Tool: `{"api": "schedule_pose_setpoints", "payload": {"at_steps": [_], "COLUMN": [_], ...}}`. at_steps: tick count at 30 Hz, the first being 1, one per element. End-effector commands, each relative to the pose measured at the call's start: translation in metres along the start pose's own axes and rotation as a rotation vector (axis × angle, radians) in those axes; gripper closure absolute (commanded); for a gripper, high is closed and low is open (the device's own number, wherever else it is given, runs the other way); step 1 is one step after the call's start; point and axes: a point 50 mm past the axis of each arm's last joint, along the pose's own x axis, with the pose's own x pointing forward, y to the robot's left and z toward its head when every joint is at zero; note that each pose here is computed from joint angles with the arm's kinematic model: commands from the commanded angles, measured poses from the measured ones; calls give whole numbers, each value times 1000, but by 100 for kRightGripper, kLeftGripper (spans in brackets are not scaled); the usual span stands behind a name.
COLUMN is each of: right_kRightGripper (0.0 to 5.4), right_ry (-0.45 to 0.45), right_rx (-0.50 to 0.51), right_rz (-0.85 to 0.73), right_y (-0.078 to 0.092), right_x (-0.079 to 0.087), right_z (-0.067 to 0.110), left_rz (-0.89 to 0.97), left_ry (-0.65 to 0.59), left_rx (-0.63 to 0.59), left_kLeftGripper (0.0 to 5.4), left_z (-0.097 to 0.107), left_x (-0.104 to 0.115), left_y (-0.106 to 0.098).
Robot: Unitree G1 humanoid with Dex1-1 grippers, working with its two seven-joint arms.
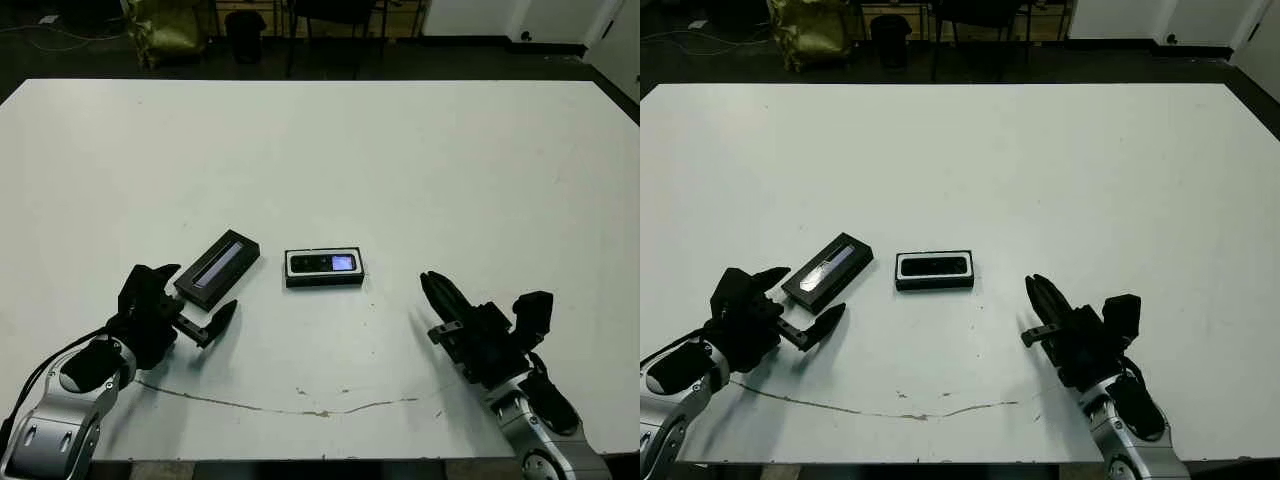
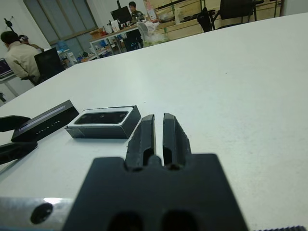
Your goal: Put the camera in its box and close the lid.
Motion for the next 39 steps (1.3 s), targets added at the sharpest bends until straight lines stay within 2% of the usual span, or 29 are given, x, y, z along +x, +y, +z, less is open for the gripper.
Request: {"api": "schedule_pose_setpoints", "payload": {"at_steps": [1,4,7,14,16,23,30,35,39], "right_kRightGripper": [540,540,540,540,540,540,540,540,540], "right_ry": [33,30,28,34,28,24,28,29,35], "right_rx": [-4,-8,-10,5,4,1,5,10,16], "right_rz": [-26,-24,-17,-22,-23,-28,-20,-21,-31], "right_y": [-2,-3,-4,-5,-4,-4,-5,-4,-4], "right_x": [-3,-3,-3,-3,-3,-3,-3,-3,-4], "right_z": [-4,-5,-6,-7,-6,-7,-8,-8,-9], "left_rz": [9,-4,-21,-77,-95,-149,-183,-194,-213], "left_ry": [82,98,113,106,105,113,53,-21,-75], "left_rx": [-4,-88,-161,-217,-222,-247,-265,-217,-110], "left_kLeftGripper": [2,42,113,279,300,302,302,303,303], "left_z": [-12,-12,-12,-15,-16,-15,-9,17,50], "left_x": [-3,-3,-4,-4,-4,-3,-4,-7,-13], "left_y": [0,-1,-1,1,2,4,4,10,20]}}
